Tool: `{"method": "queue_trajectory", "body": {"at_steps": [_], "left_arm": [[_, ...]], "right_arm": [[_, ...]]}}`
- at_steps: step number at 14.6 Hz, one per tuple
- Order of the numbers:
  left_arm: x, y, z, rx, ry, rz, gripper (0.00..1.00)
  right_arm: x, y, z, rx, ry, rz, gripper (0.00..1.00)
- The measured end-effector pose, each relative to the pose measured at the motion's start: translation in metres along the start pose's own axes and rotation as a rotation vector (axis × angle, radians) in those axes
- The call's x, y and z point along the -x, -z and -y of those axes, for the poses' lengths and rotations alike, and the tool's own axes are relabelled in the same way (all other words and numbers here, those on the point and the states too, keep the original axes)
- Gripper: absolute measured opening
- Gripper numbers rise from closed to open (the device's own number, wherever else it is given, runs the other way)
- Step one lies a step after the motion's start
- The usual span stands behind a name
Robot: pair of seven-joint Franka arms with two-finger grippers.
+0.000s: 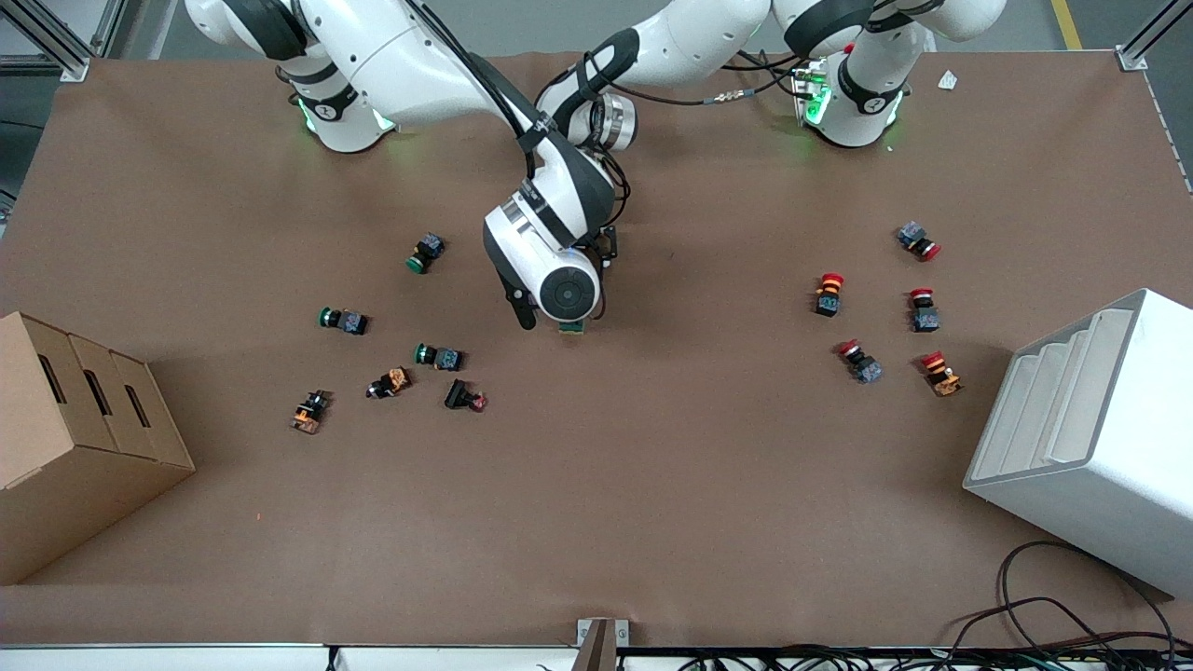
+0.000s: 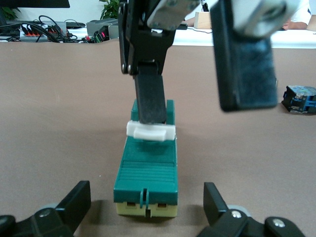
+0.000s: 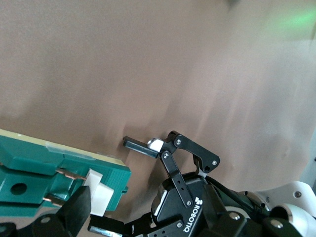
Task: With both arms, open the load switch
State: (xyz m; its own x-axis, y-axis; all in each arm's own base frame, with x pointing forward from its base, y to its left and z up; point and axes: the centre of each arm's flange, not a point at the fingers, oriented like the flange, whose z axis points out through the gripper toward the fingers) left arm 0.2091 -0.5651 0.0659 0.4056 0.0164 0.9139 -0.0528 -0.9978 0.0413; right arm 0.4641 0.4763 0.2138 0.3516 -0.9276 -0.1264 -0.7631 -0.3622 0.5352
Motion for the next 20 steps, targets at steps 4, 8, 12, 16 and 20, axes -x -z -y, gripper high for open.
{"method": "queue_trajectory", "body": {"at_steps": [4, 8, 12, 16, 20], "left_arm": [[0.0, 0.0, 0.0, 0.0, 0.0, 0.0, 1.0], [0.0, 0.0, 0.0, 0.0, 0.0, 0.0, 1.0], [0.0, 0.0, 0.0, 0.0, 0.0, -0.001, 1.0], [-0.004, -0.003, -0.002, -0.003, -0.007, -0.006, 1.0], [-0.021, -0.006, -0.012, -0.011, 0.003, 0.008, 1.0]], "right_arm": [[0.006, -0.01, 0.001, -0.01, 0.006, -0.005, 1.0], [0.001, -0.007, -0.002, 0.019, 0.043, -0.016, 1.0], [-0.063, 0.056, -0.016, 0.035, 0.187, -0.024, 1.0], [-0.161, 0.15, -0.049, -0.064, 0.415, -0.105, 1.0], [-0.277, 0.218, -0.089, -0.161, 0.692, -0.127, 1.0]]}}
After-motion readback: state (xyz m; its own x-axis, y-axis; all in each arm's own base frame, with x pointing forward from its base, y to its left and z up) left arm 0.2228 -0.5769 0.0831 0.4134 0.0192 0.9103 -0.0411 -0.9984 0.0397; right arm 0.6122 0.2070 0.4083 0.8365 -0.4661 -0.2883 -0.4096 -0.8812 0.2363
